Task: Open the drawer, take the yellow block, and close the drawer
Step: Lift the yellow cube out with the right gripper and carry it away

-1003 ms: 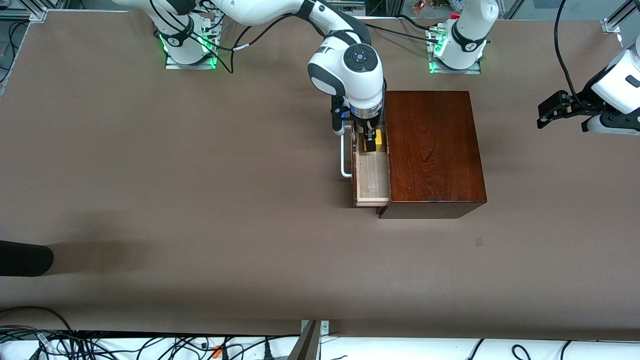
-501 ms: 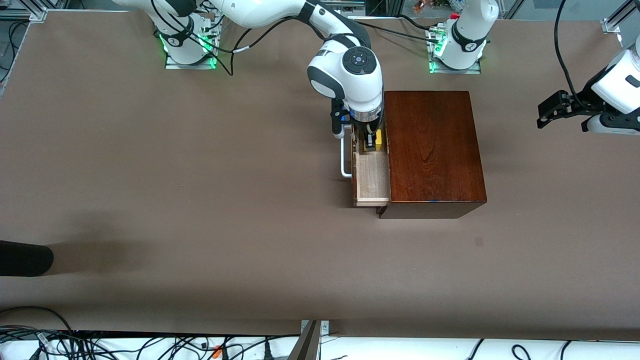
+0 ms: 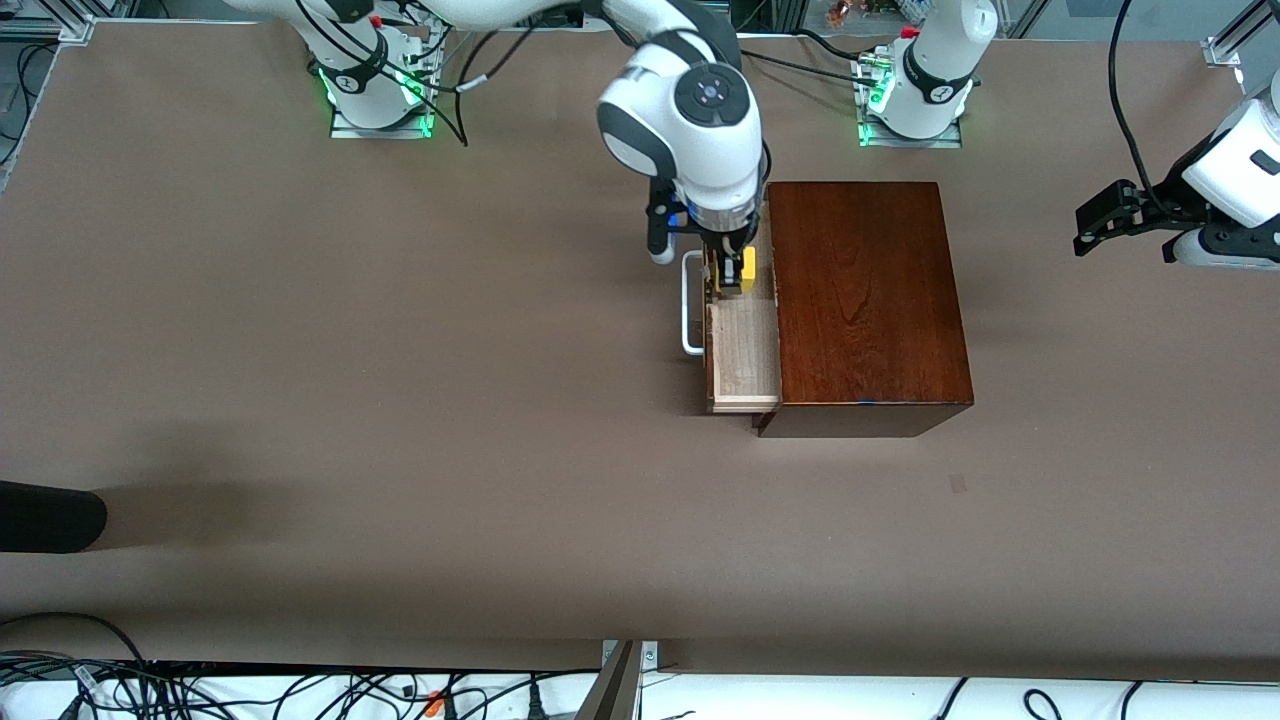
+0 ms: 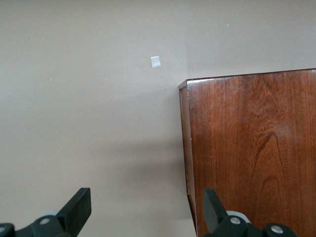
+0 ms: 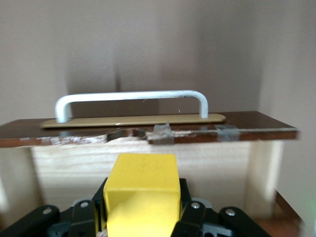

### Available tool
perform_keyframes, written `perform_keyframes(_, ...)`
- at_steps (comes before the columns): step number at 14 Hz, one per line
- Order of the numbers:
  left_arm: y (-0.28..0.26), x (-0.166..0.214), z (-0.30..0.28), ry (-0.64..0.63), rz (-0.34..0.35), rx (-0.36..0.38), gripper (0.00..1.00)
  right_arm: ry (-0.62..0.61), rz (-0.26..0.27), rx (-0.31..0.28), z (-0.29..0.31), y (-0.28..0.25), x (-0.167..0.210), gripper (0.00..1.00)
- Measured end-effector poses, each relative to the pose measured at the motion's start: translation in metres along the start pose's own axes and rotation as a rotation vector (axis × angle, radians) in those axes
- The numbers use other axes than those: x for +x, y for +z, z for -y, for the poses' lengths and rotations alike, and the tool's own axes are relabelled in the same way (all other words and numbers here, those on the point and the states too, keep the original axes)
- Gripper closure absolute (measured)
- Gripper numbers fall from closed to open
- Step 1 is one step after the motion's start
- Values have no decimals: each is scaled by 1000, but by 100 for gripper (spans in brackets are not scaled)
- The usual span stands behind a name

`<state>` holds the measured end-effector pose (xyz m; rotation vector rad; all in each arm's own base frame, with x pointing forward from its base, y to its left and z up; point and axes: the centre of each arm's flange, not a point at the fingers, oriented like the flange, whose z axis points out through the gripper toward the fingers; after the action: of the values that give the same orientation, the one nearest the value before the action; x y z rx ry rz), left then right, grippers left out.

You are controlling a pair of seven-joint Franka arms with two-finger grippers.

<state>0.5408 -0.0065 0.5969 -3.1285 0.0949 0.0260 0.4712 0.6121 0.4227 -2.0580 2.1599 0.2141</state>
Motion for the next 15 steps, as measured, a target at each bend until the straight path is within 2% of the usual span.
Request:
perform_keyframes(2, 0, 0, 0, 0, 2, 0, 0, -40, 16, -21, 14, -48, 16, 44)
perform_keyframes(7, 0, 0, 0, 0, 3, 0, 0, -335, -91, -127, 66, -111, 106, 44)
perform_keyframes(9, 0, -1, 0, 0, 5, 0, 0, -463, -104, -160, 98, -127, 157, 44)
perform_keyframes(13, 0, -1, 0, 0, 6, 0, 0, -711, -44, -235, 151, -161, 296, 44)
perform_keyframes(15, 0, -1, 0, 0, 6, 0, 0, -850, -36, -264, 166, -171, 365, 44)
